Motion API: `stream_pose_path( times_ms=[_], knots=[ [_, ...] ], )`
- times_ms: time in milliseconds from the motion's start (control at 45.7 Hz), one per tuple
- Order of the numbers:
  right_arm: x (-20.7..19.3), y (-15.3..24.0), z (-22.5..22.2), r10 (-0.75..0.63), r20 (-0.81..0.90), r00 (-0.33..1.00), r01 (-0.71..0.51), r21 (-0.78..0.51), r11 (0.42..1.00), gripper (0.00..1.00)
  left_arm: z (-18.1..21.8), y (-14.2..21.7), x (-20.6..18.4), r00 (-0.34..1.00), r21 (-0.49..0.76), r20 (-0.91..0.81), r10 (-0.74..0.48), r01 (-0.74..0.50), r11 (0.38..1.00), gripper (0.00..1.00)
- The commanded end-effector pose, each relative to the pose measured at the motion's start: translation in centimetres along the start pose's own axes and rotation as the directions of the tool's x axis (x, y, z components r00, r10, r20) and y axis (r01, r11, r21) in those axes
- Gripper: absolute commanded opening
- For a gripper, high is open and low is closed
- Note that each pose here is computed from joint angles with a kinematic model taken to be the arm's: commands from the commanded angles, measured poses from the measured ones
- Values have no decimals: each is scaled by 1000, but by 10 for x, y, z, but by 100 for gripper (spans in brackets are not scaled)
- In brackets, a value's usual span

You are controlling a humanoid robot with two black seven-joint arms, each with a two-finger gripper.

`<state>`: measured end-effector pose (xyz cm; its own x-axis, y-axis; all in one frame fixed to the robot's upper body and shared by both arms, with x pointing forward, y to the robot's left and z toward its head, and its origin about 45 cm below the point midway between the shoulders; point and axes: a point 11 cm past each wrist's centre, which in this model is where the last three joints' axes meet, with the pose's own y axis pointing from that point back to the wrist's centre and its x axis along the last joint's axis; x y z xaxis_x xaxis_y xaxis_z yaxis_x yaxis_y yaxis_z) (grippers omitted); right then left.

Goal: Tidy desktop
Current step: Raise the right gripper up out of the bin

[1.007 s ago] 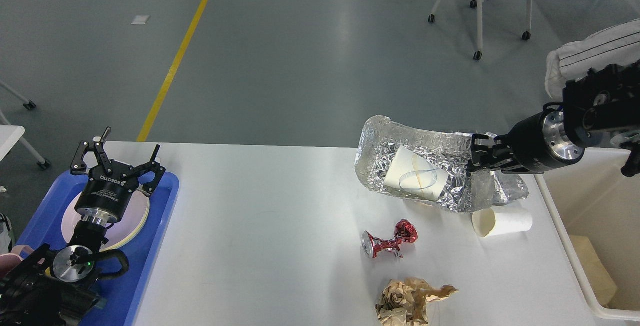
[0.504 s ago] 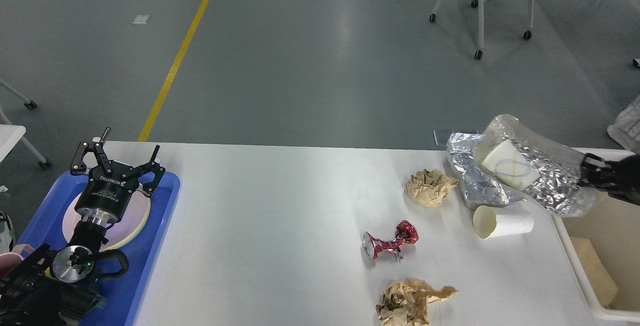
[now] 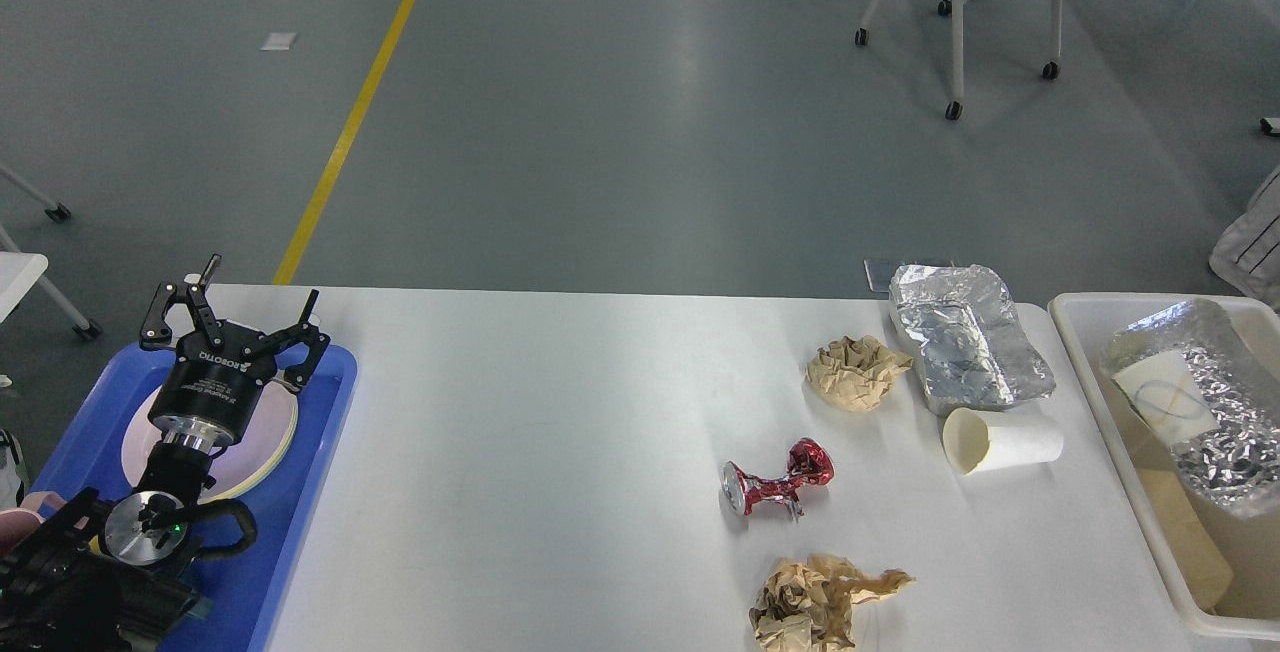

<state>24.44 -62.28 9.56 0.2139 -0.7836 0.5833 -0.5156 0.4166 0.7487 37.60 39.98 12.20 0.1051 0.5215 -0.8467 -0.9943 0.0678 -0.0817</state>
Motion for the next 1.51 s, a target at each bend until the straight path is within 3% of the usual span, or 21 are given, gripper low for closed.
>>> stream_pose_path(
  times_ms=[0,219,241,285,328,350,679,920,1117,1270,1489],
  knots=[
    [-14,-4,29,49,93,994,-42,-76,996,0,0,0,0,1000,1,0,0,0,1000,98],
    [-22,-8,30,101,107,989,-92,-90,992,0,0,-1,-1,1000,-1,0,-1,1,1000,98],
    [-22,-7,30,101,103,990,-91,-91,992,11,0,0,0,1000,1,-1,-1,1,1000,98],
    [-23,-7,30,95,96,991,-86,-90,992,100,0,0,0,1000,1,0,0,0,1000,98],
    [-23,-7,31,95,92,991,-87,-89,992,96,0,0,0,1000,1,-1,-1,1,1000,98],
    [-22,-7,30,97,92,991,-89,-90,992,100,0,0,0,1000,1,0,0,0,1000,98],
    [-25,-9,21,88,101,991,-81,-72,994,100,0,0,0,1000,-1,0,0,0,1000,98],
    [-12,-12,-40,83,126,988,-89,37,995,100,0,0,0,1000,1,0,0,0,1000,98],
    [11,1,-142,26,-48,999,-17,179,984,100,0,0,0,1000,1,0,0,0,1000,98],
    [28,34,-236,-6,-160,987,53,293,955,100,0,0,0,1000,1,-1,-1,1,1000,98],
    [-13,104,-326,-220,-390,894,352,308,884,100,0,0,0,1000,1,0,0,0,1000,98]
  ],
)
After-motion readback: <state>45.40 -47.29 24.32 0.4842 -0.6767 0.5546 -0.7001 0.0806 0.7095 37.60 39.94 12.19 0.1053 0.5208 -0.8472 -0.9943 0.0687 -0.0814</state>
